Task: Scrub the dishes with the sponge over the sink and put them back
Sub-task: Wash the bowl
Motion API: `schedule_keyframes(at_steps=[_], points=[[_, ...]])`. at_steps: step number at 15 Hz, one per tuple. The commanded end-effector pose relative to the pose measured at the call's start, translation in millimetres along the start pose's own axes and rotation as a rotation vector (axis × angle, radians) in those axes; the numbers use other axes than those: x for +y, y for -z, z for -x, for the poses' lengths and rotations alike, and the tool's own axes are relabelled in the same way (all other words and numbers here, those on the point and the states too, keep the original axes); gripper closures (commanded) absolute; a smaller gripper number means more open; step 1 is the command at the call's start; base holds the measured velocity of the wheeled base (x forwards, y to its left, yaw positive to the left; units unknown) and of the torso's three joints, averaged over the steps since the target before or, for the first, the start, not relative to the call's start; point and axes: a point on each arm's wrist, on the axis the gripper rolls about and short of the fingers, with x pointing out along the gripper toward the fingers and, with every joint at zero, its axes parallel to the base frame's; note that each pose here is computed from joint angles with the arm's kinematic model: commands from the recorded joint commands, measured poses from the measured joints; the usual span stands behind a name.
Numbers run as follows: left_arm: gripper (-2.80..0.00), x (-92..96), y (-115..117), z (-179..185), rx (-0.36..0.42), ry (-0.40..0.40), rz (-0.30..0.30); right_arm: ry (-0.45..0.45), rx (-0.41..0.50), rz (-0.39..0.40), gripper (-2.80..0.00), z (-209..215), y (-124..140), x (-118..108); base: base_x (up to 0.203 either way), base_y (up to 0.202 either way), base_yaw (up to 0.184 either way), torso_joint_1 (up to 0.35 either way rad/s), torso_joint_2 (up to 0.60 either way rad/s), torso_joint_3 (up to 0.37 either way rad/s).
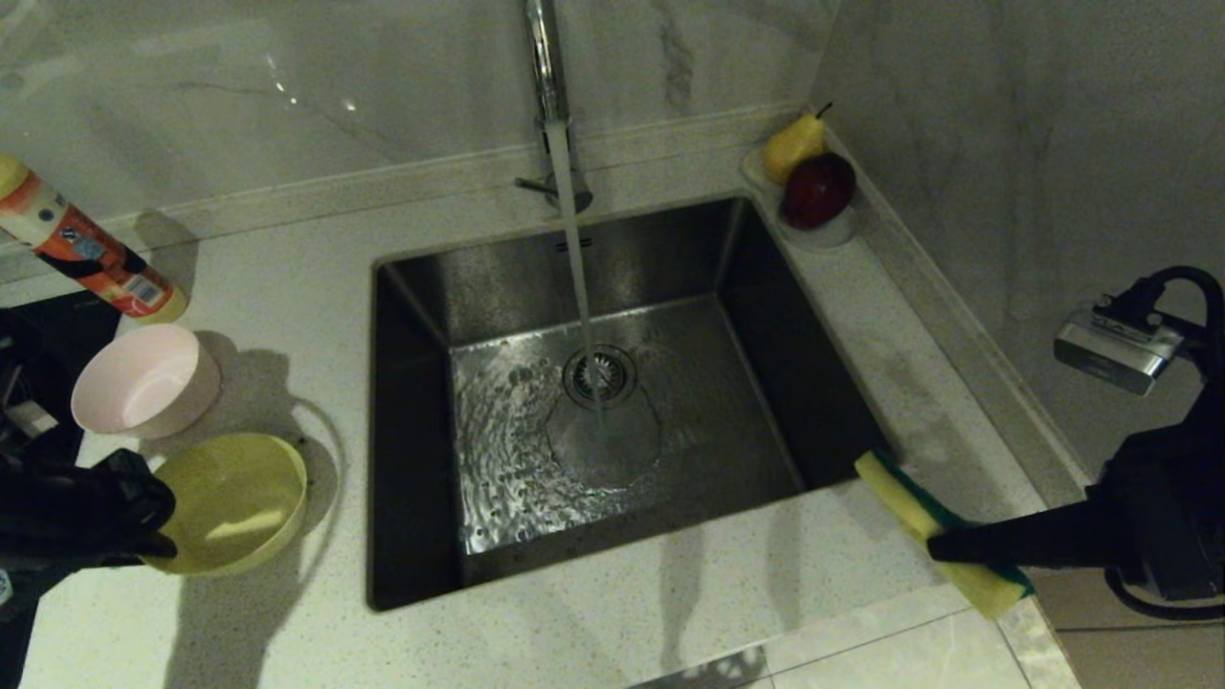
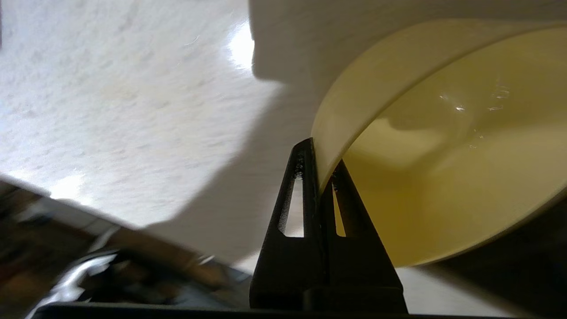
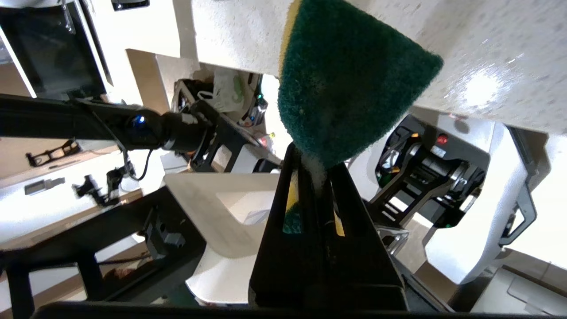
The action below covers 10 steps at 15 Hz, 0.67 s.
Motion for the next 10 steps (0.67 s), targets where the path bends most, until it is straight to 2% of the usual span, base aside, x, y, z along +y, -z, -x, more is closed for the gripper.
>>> schedule_keyframes(at_steps=[1, 4, 7, 10], points=[[0.00, -5.5, -1, 34, -0.091, 0.101, 0.027, -0.009, 0.018, -0.012, 0.00, -1, 6, -2, 0.000, 0.000, 0.000, 0.000, 0.00, 0.000], [0.00, -20.1, 6, 43, -0.081, 0.192, 0.022, -0.028, 0.031, -0.016, 0.00, 0, 10, -3, 0.000, 0.000, 0.000, 0.000, 0.00, 0.000], [0.00, -52.8, 17, 43, -0.063, 0.251, -0.122, -0.076, 0.058, -0.018, 0.00, 1, 18, -4, 0.000, 0.000, 0.000, 0.000, 0.00, 0.000], [0.00, -97.3, 19, 53, -0.149, 0.279, -0.234, -0.110, 0.073, -0.015, 0.00, -1, 20, -3, 0.000, 0.000, 0.000, 0.000, 0.00, 0.000]])
